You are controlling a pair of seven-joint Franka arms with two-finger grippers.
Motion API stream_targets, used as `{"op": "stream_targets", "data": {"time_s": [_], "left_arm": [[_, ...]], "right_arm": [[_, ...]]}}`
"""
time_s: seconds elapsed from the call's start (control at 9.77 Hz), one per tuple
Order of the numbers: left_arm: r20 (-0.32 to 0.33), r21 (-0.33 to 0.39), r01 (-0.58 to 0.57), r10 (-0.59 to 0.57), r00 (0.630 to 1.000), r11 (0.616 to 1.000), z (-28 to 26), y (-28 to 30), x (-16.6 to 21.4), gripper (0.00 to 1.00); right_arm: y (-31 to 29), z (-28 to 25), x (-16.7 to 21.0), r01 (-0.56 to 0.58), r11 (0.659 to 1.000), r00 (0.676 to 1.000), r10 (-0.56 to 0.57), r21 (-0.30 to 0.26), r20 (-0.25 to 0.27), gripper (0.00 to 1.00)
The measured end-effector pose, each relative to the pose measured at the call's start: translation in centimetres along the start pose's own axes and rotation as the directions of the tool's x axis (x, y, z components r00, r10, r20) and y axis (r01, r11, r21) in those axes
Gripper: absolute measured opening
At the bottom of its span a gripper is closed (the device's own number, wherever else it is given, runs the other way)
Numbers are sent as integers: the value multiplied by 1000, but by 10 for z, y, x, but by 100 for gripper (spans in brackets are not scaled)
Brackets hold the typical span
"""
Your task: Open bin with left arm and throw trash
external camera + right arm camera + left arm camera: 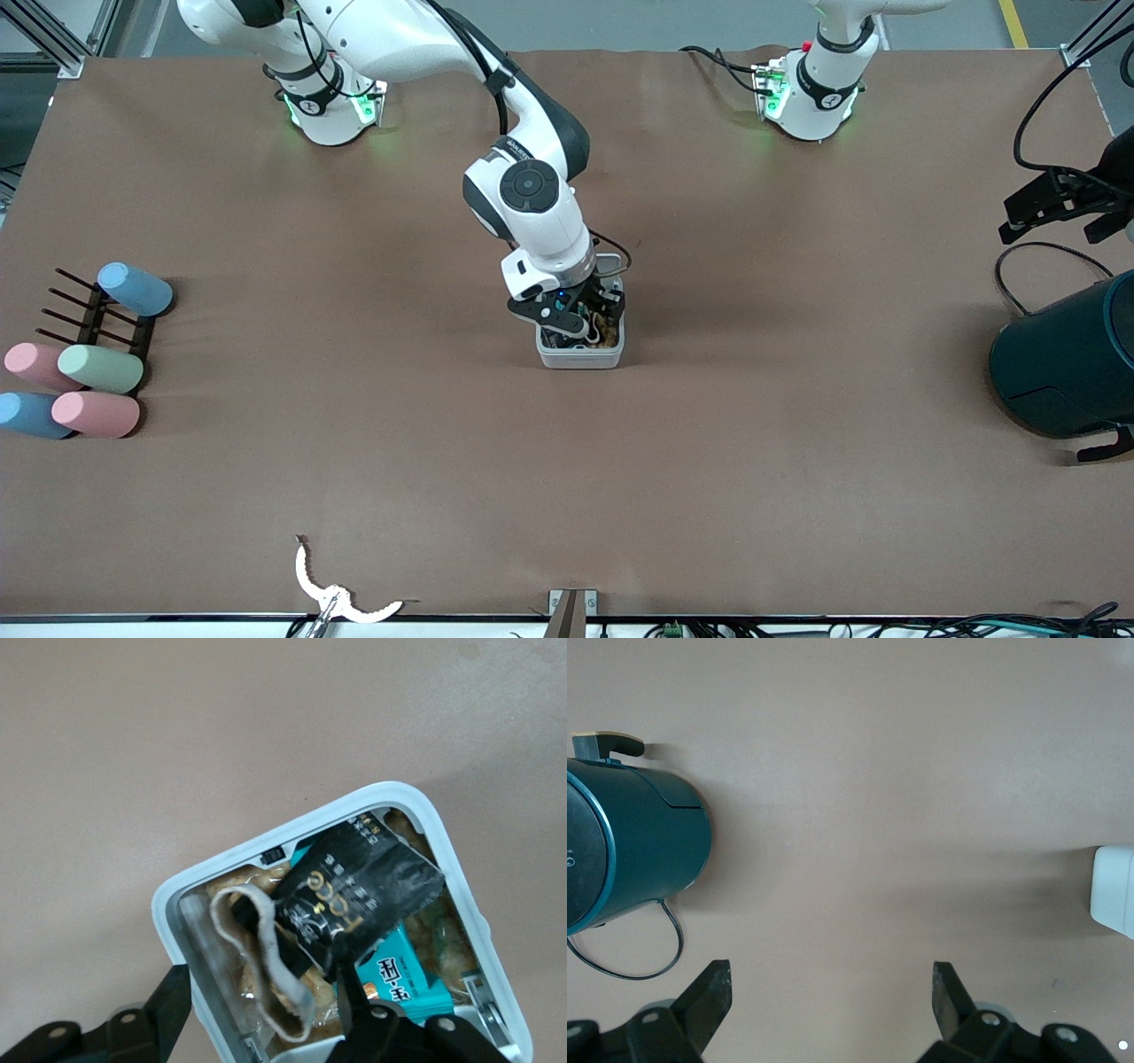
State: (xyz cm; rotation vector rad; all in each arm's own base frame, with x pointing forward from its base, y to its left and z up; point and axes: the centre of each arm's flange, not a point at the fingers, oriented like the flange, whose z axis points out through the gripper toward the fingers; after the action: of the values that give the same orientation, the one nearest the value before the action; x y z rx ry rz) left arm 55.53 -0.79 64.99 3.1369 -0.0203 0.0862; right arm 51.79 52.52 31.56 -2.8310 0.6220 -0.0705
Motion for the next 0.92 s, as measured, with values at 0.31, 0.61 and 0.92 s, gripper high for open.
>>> {"op": "stream_targets", "data": {"time_s": [0.31, 0.61, 0.92], "left_arm": [[5, -5, 13, -13, 1000, 1000, 3, 1, 1, 100], [6, -5, 48, -48, 999, 999, 3, -1, 2, 100], [5, -4, 55, -55, 998, 998, 3, -5, 1, 100]], "right_arm": [[-2, -32, 18, -21, 1000, 1000, 21, -5, -2, 75], [35, -104, 71, -79, 989, 996, 84, -123, 36, 73], [147, -211, 195, -60, 979, 994, 77, -193, 81, 74]]}}
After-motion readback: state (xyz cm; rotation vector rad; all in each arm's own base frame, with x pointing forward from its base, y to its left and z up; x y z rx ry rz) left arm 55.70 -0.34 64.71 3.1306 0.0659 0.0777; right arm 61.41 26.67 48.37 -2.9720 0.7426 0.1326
